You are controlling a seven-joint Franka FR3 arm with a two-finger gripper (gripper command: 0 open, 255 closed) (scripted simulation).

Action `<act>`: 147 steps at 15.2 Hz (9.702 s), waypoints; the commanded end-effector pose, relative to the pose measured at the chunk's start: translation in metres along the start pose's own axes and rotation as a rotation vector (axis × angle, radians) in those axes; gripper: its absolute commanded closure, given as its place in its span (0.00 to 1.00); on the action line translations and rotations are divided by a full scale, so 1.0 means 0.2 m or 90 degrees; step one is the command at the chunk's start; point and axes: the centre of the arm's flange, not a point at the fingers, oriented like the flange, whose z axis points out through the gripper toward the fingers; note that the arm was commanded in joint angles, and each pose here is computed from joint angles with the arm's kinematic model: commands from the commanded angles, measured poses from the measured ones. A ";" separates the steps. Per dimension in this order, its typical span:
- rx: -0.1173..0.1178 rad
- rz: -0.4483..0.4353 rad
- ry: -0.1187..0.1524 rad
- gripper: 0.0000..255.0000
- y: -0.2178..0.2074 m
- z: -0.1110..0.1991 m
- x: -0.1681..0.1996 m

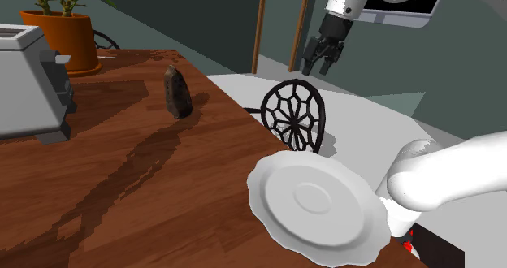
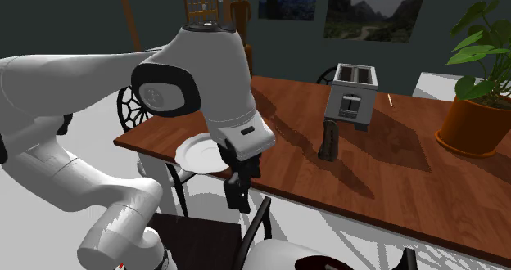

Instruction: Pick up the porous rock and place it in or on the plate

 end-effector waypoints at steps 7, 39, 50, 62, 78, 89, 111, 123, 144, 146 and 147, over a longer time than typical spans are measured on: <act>-0.008 -0.058 -0.001 0.00 -0.32 0.03 0.25; -0.040 -0.301 -0.004 0.00 -1.84 0.38 0.93; -0.040 -0.301 -0.004 1.00 -1.84 0.43 0.93; -0.040 -0.301 -0.004 1.00 -1.85 0.32 0.95; -0.040 -0.301 -0.004 1.00 -1.83 -0.06 0.81; -0.040 -0.301 -0.004 1.00 -1.70 -0.25 0.12; -0.040 -0.301 -0.004 1.00 -1.47 -0.48 -1.06; -0.040 -0.301 -0.004 1.00 -1.45 -0.17 -1.11; -0.040 -0.301 -0.004 0.00 -1.45 -0.08 -1.13; -0.040 -0.301 -0.004 0.00 -1.45 -0.21 -1.13; -0.040 -0.301 -0.004 0.00 -1.46 -0.26 -1.13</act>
